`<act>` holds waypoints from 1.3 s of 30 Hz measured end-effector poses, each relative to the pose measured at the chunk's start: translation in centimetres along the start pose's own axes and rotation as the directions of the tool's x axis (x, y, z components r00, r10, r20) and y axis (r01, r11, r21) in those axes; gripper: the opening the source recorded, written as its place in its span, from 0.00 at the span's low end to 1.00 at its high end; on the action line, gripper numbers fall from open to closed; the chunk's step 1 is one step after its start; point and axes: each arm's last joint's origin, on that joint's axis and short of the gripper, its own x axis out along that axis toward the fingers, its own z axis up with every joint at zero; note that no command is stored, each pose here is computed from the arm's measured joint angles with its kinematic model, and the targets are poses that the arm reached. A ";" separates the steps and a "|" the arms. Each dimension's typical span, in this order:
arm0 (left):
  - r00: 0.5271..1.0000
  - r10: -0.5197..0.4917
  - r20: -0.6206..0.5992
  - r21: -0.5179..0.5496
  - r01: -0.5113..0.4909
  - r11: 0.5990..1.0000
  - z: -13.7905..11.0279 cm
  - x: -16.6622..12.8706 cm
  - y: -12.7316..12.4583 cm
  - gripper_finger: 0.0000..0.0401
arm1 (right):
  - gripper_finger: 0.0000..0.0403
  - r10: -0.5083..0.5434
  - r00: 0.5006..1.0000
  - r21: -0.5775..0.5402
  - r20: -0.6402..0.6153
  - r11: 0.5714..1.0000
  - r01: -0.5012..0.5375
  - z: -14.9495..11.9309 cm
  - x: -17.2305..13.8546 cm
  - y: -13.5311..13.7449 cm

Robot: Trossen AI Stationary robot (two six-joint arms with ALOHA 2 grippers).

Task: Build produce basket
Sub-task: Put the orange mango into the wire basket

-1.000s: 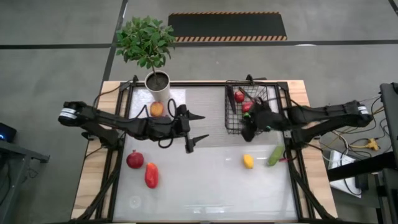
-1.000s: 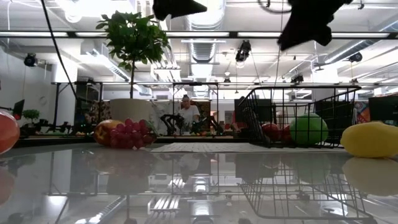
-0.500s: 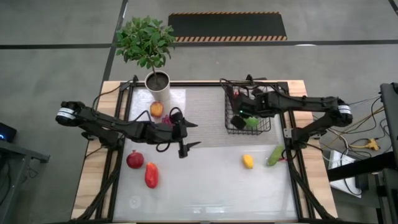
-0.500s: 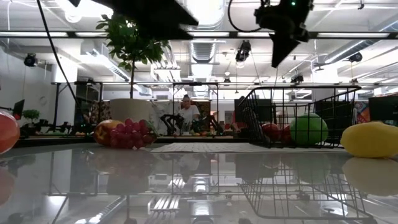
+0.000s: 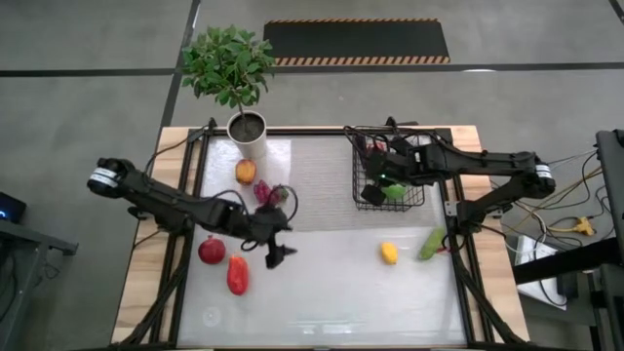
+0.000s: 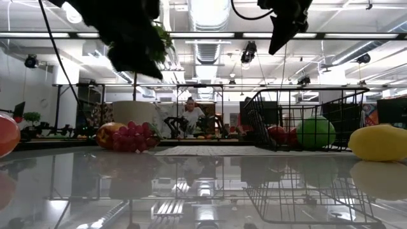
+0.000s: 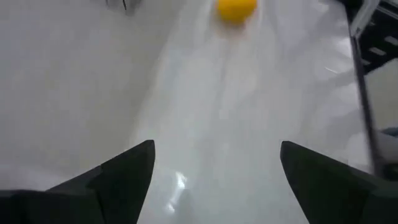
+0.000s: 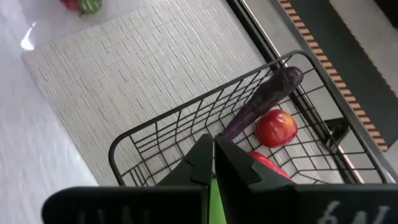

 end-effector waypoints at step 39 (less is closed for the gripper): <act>0.612 0.301 -0.732 -0.390 -0.737 0.552 -6.7 -1.7 -6.0 0.82 | 0.02 0.101 0.993 -0.140 0.061 0.986 -0.092 0.7 0.4 0.7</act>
